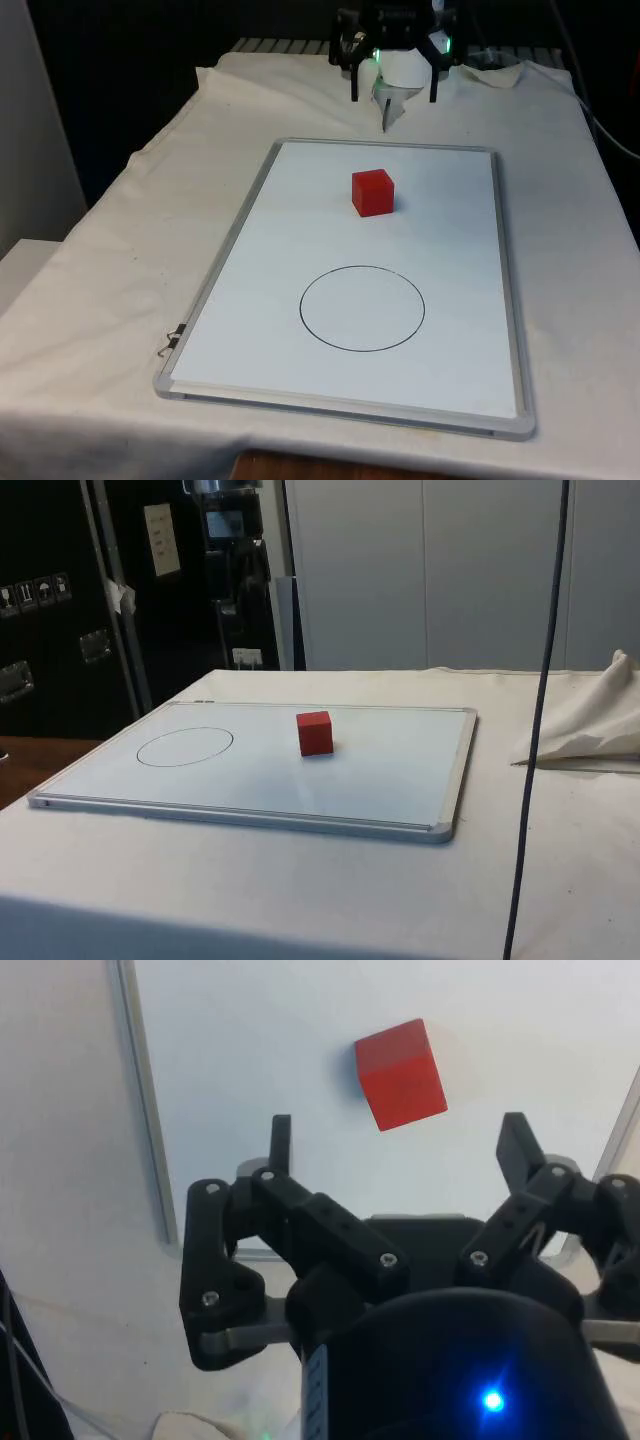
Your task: Push the cube into the marked area.
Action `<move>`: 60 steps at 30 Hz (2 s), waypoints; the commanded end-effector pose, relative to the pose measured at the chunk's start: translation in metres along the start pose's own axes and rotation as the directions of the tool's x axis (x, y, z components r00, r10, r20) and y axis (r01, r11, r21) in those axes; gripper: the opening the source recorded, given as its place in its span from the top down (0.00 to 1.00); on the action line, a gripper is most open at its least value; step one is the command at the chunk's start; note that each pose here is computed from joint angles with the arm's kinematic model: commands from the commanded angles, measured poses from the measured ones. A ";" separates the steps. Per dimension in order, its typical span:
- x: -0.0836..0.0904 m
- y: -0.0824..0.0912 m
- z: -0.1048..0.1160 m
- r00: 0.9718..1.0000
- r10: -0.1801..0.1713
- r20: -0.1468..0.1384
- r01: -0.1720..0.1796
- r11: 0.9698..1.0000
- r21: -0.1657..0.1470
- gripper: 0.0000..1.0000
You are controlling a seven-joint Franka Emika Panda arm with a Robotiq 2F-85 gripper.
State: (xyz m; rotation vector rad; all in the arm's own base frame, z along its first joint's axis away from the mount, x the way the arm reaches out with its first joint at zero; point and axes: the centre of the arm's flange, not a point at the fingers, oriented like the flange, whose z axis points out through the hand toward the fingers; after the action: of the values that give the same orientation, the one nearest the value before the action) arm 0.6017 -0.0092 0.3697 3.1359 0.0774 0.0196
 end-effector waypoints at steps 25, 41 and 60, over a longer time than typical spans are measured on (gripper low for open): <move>-0.014 0.002 -0.006 1.000 -0.014 0.000 0.014 1.000 0.005 1.00; -0.041 0.010 -0.010 0.998 -0.061 0.013 0.061 0.998 0.009 1.00; -0.062 0.030 0.005 0.984 -0.179 0.022 0.179 0.984 0.018 1.00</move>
State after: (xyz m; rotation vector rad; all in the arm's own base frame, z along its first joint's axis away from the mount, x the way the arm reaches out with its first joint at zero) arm 0.5433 -0.0415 0.3628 3.1286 0.3601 -0.0430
